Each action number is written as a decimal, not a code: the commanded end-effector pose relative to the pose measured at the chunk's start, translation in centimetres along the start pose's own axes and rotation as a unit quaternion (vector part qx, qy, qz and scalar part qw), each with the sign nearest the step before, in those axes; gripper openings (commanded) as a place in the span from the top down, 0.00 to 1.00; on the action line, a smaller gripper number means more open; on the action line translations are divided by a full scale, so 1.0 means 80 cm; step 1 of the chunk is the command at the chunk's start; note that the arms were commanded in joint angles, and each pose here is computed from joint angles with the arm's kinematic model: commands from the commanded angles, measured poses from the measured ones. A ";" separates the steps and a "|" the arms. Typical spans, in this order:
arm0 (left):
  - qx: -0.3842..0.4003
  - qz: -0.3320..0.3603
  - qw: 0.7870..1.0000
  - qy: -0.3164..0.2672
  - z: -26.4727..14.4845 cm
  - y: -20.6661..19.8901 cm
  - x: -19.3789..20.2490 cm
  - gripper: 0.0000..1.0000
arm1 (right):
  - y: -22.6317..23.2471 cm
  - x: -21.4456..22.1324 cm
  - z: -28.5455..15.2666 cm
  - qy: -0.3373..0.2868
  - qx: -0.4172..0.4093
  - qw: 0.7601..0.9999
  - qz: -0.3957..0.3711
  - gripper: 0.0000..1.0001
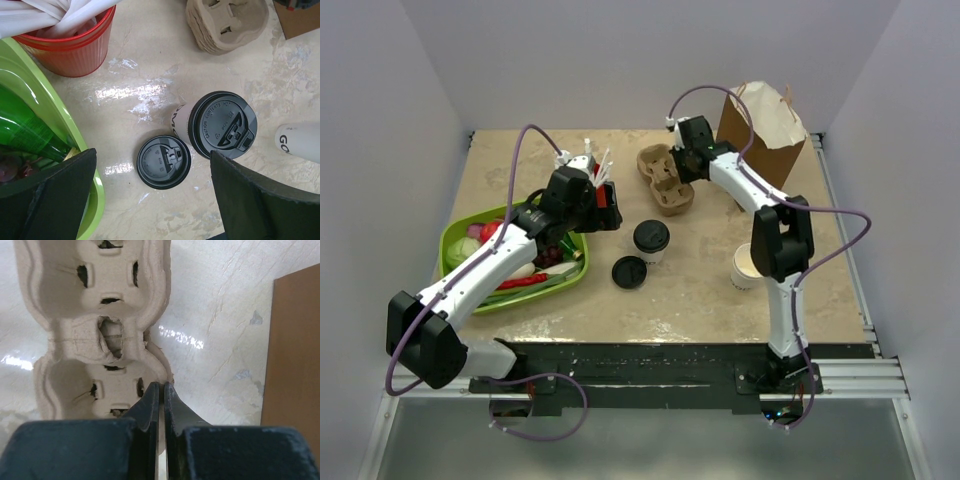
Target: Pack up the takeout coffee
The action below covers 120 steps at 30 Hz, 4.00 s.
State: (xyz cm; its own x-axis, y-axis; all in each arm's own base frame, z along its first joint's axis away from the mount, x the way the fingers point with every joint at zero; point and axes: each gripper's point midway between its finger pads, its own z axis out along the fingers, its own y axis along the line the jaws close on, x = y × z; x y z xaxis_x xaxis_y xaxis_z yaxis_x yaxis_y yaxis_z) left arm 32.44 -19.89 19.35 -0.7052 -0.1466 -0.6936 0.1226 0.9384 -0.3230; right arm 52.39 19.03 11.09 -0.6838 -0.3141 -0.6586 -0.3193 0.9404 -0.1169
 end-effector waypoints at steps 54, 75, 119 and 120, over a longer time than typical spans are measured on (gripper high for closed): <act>0.133 -0.028 0.988 -0.076 -0.003 -0.091 -0.091 0.00 | -0.035 0.088 -0.351 -0.213 -0.006 0.956 0.203 1.00; 0.277 -0.138 0.919 -0.243 0.104 -0.373 -0.248 0.00 | -0.167 0.050 -0.538 -0.426 0.200 0.833 0.290 1.00; 0.331 0.078 0.929 -0.145 -0.031 -0.345 -0.110 0.47 | -0.097 -0.032 -0.444 -0.355 0.072 0.899 0.244 1.00; 0.327 0.075 0.930 -0.149 -0.031 -0.344 -0.112 0.52 | -0.096 -0.030 -0.442 -0.351 0.074 0.901 0.243 1.00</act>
State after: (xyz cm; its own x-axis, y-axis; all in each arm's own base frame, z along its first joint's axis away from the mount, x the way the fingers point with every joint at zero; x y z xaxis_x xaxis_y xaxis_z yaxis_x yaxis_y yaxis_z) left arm 33.78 -43.87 32.50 -0.5107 -0.1799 -0.8408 0.6384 0.5757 -0.5109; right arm 33.21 7.27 37.11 -0.1784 0.2085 -0.9616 0.0746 0.9773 0.1981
